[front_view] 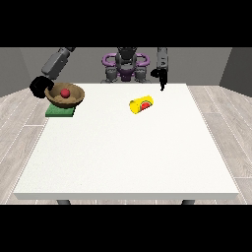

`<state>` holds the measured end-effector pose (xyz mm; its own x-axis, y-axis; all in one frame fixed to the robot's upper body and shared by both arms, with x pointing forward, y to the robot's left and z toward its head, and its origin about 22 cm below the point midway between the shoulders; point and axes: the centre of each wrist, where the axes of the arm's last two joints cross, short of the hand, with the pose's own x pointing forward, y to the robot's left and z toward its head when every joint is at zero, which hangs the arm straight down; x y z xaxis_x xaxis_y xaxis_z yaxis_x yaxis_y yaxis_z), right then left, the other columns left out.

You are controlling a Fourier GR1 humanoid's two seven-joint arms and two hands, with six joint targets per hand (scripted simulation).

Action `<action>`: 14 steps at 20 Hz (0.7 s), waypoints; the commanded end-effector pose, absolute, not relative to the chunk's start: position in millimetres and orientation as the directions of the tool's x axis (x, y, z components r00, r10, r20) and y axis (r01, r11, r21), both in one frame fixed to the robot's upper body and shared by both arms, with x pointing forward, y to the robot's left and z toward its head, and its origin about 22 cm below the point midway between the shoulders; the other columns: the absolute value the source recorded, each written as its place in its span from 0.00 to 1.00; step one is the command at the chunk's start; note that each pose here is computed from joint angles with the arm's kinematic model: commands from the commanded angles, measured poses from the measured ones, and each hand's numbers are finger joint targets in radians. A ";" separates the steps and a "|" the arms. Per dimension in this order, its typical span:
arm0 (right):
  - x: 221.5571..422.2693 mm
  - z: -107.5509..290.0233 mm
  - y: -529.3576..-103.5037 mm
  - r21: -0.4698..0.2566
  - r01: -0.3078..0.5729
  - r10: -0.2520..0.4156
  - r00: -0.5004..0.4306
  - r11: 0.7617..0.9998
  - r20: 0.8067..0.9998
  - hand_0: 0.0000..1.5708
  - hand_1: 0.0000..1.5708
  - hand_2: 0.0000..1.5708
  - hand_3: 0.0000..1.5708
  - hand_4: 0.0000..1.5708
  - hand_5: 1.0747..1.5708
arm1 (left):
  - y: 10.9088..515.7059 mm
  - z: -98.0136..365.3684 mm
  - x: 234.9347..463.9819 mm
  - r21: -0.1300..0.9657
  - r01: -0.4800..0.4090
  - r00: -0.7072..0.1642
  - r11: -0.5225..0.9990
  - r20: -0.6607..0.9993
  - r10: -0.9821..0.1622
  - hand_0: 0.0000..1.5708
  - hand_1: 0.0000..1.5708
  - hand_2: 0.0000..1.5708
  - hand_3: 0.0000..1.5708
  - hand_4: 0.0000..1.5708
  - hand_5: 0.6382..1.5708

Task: Pick the cup and pour the ball into the bowl, then pick the bowl and place it on the pad

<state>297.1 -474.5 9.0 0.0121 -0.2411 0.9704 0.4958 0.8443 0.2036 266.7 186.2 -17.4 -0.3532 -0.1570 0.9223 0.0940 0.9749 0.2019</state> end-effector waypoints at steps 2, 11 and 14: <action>295.8 19.7 -489.3 0.154 0.552 -0.190 0.007 0.819 0.982 0.99 0.99 1.00 0.46 0.49 0.90 | 180.0 -15.8 267.1 0.211 0.106 -0.370 0.972 0.915 -0.159 0.00 0.00 0.00 0.00 0.74 0.77; 308.4 50.4 -493.5 -0.044 0.591 0.035 0.026 0.805 0.999 0.77 0.77 0.78 0.83 0.00 1.00 | 165.9 -34.8 265.9 0.210 0.074 -0.360 0.975 0.917 -0.170 0.00 0.00 0.00 0.00 0.75 0.79; 327.0 61.7 -478.5 0.007 0.531 0.002 -0.017 0.848 1.000 0.68 0.68 0.61 0.61 0.20 0.99 | 137.7 -61.3 241.2 0.221 0.077 -0.352 0.972 0.919 -0.180 0.00 0.00 0.00 0.00 0.77 0.77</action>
<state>303.9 -497.7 48.1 0.0201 -0.0006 0.9998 0.5822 0.8130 -0.0112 253.0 157.5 -37.9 -0.3553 -0.1695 0.9193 0.0824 0.9739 0.2115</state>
